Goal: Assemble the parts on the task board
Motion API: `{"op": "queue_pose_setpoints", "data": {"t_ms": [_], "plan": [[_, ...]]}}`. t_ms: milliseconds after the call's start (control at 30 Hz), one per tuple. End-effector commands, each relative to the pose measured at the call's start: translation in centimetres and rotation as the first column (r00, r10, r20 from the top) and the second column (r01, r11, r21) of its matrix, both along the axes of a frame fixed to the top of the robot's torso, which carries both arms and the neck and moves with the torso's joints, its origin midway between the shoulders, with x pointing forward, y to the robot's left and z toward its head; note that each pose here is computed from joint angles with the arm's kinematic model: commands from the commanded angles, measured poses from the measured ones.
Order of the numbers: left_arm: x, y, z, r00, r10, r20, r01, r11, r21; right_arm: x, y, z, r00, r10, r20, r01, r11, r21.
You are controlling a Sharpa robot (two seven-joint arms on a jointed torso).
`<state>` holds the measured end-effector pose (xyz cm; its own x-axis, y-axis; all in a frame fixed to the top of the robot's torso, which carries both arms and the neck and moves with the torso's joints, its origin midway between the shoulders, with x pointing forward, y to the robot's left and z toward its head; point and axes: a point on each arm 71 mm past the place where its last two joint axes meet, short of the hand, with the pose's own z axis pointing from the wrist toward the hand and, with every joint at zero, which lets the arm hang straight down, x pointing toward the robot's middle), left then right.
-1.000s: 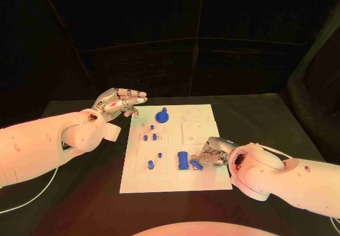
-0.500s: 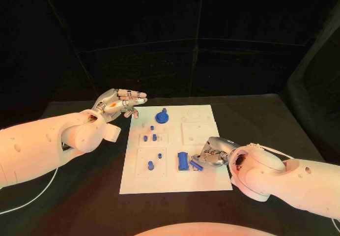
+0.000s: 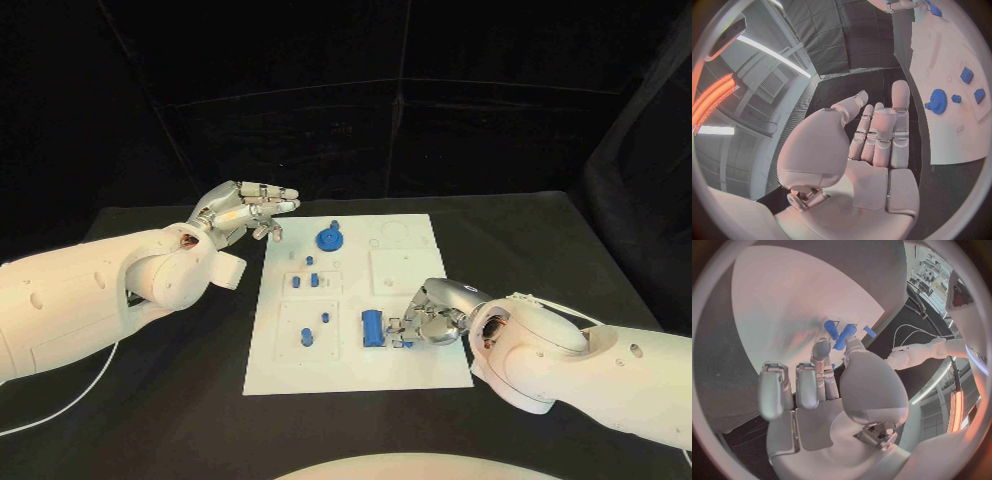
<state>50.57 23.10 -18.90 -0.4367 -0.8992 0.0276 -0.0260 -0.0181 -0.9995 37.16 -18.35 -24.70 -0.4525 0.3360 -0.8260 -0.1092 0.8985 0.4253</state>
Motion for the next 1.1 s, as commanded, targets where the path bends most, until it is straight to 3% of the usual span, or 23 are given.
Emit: {"op": "queue_pose_setpoints", "data": {"t_ms": [33, 567, 1100], "plan": [[0.01, -0.16, 0.11, 1.0, -0.011, 0.001, 0.011, 1.0, -0.009, -0.15, 0.33, 0.0, 0.998, 0.067, 0.003, -0.066, 0.997, -0.047], [-0.03, -0.11, 0.12, 1.0, -0.009, 0.001, 0.009, 1.0, -0.009, 0.1, 0.42, -0.27, 0.995, 0.096, 0.013, -0.093, 0.987, -0.132], [-0.02, -0.07, 0.12, 1.0, -0.007, 0.001, 0.007, 1.0, -0.008, 0.1, 0.74, -0.09, 0.996, 0.081, 0.025, -0.079, 0.993, -0.09]]}}
